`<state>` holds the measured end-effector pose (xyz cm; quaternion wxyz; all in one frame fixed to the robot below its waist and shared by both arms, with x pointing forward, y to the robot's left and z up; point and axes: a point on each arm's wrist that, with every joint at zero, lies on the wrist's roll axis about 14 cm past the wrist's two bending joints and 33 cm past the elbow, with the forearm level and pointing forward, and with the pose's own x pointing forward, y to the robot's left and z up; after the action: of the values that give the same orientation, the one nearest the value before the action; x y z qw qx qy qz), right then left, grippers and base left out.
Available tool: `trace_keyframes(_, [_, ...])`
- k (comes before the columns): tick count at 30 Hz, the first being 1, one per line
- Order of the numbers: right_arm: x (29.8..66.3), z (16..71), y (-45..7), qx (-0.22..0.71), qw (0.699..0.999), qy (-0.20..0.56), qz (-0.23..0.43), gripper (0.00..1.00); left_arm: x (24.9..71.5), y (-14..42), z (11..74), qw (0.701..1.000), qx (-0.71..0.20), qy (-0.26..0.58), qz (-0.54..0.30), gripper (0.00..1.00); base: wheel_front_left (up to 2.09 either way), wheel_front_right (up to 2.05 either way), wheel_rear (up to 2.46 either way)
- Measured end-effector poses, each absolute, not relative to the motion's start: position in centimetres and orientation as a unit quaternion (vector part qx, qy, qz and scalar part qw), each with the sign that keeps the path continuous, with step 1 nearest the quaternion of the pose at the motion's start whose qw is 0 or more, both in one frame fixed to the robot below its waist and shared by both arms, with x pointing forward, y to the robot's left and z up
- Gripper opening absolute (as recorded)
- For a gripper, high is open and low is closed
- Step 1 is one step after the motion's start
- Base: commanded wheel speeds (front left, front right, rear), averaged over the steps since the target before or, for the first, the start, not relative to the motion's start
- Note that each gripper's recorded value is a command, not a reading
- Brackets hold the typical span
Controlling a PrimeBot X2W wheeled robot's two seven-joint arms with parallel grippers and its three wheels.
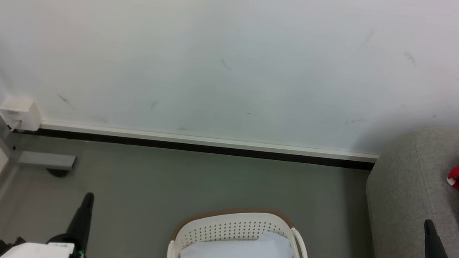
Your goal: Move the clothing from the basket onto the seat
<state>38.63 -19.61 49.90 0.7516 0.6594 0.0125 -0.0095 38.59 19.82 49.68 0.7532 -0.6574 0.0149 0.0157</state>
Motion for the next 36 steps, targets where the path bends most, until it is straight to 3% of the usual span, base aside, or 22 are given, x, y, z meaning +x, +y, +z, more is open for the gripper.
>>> trace_keyframes(20, [38.70,50.32,-19.96,0.707,0.707,0.005,-0.003,0.00,38.78,19.96,50.36,0.708,-0.706,0.005,0.005,0.00,0.00,0.00,0.00])
trace_keyframes(36, [38.71,50.36,-19.99,0.708,0.706,0.004,-0.003,0.00,38.79,19.97,50.40,0.708,-0.707,0.004,0.004,0.00,0.00,0.00,0.00])
